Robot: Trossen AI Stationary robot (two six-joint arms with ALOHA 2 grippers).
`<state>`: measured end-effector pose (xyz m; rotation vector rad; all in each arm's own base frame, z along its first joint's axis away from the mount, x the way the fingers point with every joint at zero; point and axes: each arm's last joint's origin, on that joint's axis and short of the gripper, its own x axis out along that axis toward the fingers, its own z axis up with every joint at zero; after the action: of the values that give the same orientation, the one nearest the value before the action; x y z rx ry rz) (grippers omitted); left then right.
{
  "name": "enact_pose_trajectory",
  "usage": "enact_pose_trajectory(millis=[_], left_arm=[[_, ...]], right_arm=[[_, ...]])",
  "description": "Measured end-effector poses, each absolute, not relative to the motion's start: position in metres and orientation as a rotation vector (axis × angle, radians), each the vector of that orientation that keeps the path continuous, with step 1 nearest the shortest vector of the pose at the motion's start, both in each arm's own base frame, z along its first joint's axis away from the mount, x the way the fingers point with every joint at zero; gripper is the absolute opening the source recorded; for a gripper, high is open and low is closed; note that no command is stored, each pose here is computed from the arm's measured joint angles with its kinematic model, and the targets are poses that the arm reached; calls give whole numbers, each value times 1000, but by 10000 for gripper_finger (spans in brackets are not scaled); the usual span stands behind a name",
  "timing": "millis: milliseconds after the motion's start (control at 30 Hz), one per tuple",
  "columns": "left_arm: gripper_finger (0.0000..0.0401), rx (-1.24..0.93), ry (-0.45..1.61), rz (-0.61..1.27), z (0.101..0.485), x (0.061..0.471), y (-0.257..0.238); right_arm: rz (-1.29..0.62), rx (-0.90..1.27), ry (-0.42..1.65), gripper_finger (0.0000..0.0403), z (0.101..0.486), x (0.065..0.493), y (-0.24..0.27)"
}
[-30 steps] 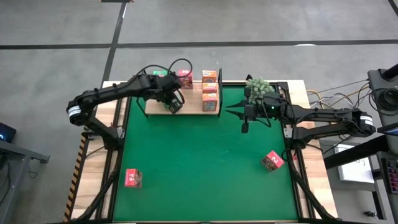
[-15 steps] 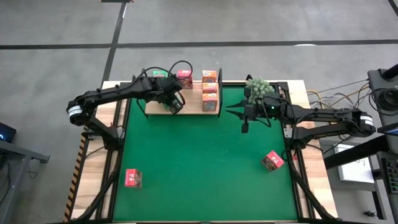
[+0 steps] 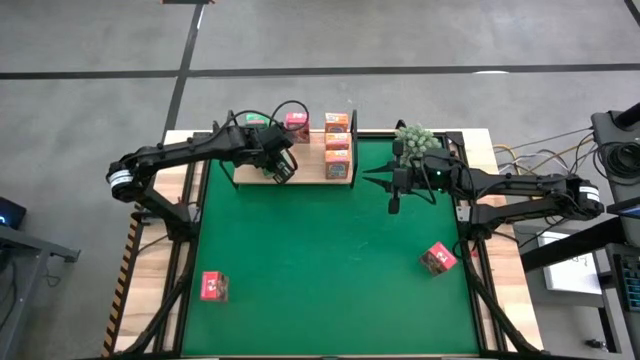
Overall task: Stack cereal on shelf
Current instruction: Put the green cereal box aligned with the other green cereal box on the shelf
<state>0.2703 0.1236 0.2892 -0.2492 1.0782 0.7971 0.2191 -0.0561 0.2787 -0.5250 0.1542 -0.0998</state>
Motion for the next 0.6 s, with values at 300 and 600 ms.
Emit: enact_pose_trajectory(millis=[300,600], left_arm=[[0,-272,1112,812,288,266,122],[0,-287,1139,825,288,262,120]], right_arm=[[-100,-525,154,52,279,219,-56],[-100,-525,154,52,279,219,-56]])
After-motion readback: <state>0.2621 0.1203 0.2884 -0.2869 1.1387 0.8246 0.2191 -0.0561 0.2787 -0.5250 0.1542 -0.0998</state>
